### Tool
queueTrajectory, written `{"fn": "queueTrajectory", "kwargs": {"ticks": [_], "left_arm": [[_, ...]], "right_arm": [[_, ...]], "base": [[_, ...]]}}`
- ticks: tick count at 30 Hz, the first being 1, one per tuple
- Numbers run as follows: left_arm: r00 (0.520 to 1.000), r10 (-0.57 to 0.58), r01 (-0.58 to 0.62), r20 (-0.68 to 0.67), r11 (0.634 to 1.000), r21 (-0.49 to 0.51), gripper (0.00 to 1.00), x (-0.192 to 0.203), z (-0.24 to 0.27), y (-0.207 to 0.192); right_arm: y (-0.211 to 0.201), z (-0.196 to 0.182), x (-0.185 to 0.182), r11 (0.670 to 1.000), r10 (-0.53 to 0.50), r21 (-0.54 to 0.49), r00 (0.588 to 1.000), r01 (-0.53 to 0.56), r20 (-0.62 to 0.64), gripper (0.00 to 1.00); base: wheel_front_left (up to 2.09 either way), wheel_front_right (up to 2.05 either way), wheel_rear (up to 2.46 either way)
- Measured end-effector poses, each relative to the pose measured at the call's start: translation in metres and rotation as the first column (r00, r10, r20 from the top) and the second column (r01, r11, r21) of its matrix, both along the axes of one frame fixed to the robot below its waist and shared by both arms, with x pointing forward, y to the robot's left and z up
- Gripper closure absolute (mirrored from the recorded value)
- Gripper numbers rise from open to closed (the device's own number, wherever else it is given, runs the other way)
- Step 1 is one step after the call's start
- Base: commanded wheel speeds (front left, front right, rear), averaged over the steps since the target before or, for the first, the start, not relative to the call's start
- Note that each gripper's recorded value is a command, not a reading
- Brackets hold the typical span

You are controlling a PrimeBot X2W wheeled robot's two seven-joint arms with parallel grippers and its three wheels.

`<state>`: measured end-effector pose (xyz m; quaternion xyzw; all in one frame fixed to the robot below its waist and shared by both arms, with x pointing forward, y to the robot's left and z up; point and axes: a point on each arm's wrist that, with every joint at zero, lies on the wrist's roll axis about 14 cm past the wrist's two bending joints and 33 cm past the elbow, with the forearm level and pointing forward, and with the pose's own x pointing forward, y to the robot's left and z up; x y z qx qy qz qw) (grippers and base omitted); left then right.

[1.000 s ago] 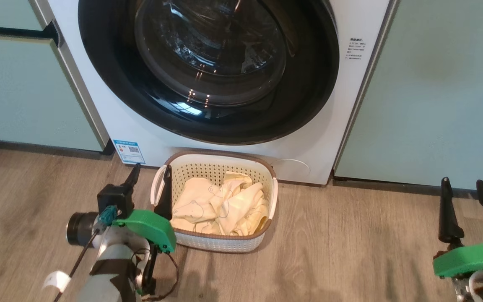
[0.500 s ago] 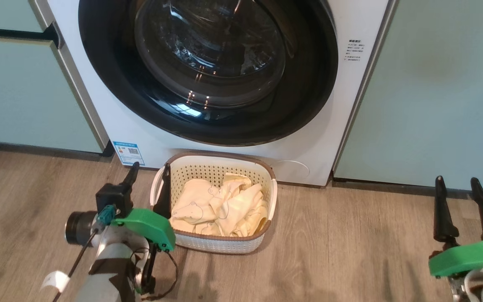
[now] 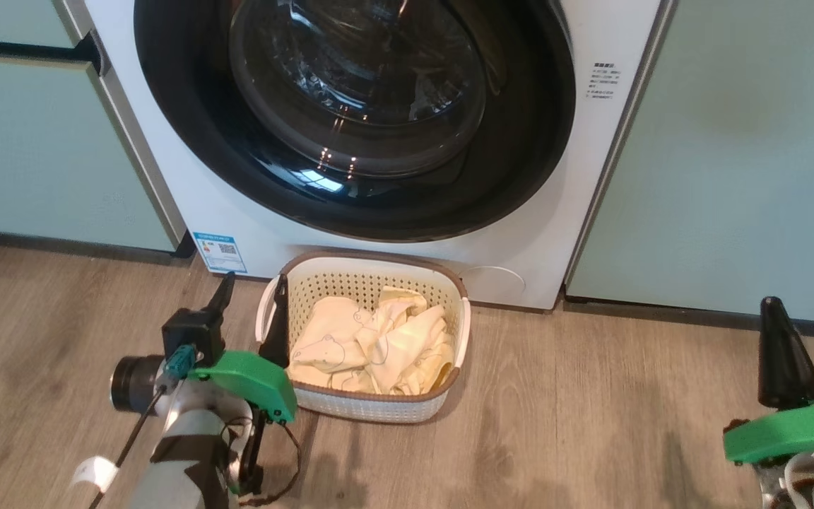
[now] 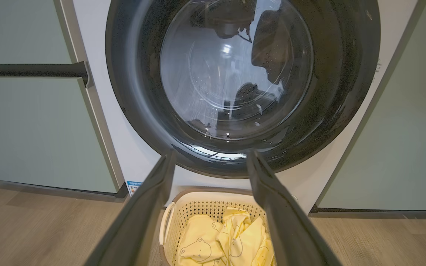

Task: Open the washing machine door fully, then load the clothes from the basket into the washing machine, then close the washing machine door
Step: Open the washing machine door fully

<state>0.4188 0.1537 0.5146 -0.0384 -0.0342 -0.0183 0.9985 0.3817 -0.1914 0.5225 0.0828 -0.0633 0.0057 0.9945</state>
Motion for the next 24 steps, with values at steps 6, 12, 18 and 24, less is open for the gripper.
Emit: {"fn": "queueTrajectory", "kwargs": {"ticks": [6, 12, 18, 24], "left_arm": [[1.000, 0.012, -0.012, -0.004, 1.000, -0.001, 0.00, 0.000, -0.002, 0.005], [0.999, 0.025, -0.025, -0.028, 1.000, 0.000, 0.00, 0.002, -0.012, 0.010], [0.998, 0.039, -0.040, -0.056, 0.999, -0.010, 0.00, 0.003, -0.023, 0.015], [0.997, 0.047, -0.048, -0.056, 0.999, -0.003, 0.00, 0.010, -0.023, 0.017]], "right_arm": [[-0.008, 0.004, 0.014, 0.979, -0.032, 0.201, 0.999, 0.028, 0.017, 1.00], [-0.016, 0.013, 0.039, 0.935, -0.041, 0.353, 0.998, 0.024, 0.041, 1.00], [-0.022, 0.021, 0.069, 0.868, -0.021, 0.496, 0.998, -0.010, 0.055, 1.00], [-0.022, 0.027, 0.101, 0.731, 0.015, 0.680, 0.999, -0.047, 0.052, 1.00]], "base": [[0.00, 0.00, 0.00], [0.00, 0.00, 0.00], [0.00, 0.00, 0.00], [0.00, 0.00, 0.00]]}}
